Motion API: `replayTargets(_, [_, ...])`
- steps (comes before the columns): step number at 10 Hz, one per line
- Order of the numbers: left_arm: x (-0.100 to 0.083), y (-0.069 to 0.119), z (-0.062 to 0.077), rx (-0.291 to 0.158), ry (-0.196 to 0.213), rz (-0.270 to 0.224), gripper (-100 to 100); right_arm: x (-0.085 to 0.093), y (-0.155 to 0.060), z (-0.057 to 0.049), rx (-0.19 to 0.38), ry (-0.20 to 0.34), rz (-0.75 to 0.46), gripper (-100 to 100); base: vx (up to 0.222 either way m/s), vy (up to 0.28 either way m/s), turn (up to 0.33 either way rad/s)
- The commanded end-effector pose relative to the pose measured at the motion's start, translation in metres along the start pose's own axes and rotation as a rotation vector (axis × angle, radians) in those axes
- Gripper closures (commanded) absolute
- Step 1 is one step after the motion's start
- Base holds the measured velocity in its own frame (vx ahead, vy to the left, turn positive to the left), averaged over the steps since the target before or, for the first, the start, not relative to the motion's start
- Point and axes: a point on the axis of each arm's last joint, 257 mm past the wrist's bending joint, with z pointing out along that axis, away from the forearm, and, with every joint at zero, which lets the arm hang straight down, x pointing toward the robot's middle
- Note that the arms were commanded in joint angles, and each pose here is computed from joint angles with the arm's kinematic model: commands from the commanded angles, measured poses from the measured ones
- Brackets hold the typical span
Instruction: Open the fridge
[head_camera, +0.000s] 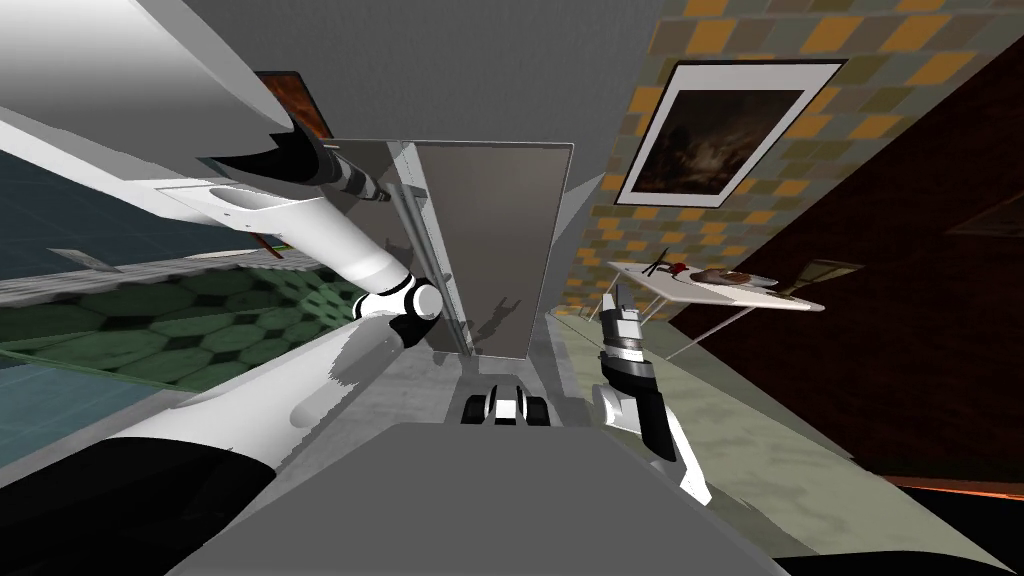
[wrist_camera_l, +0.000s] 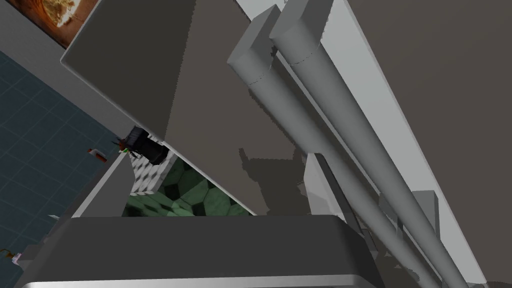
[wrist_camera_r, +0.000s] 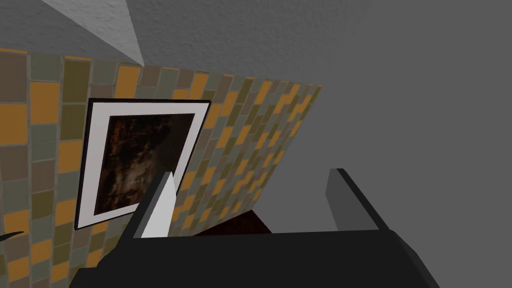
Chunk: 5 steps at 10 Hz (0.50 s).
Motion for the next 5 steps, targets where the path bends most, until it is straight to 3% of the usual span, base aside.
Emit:
replayTargets(1, [-0.0041, -0.0050, 0.0033, 0.007, -0.022, -0.005, -100, 0.0000, 0.0000, 0.0000, 0.000, 0.000, 0.000, 0, 0.200, -0.043, -0.002])
replayTargets(5, [-0.0113, -0.0144, 0.0086, 0.021, -0.063, -0.013, -100, 0.0000, 0.0000, 0.0000, 0.000, 0.000, 0.000, 0, 0.193, -0.047, -0.002])
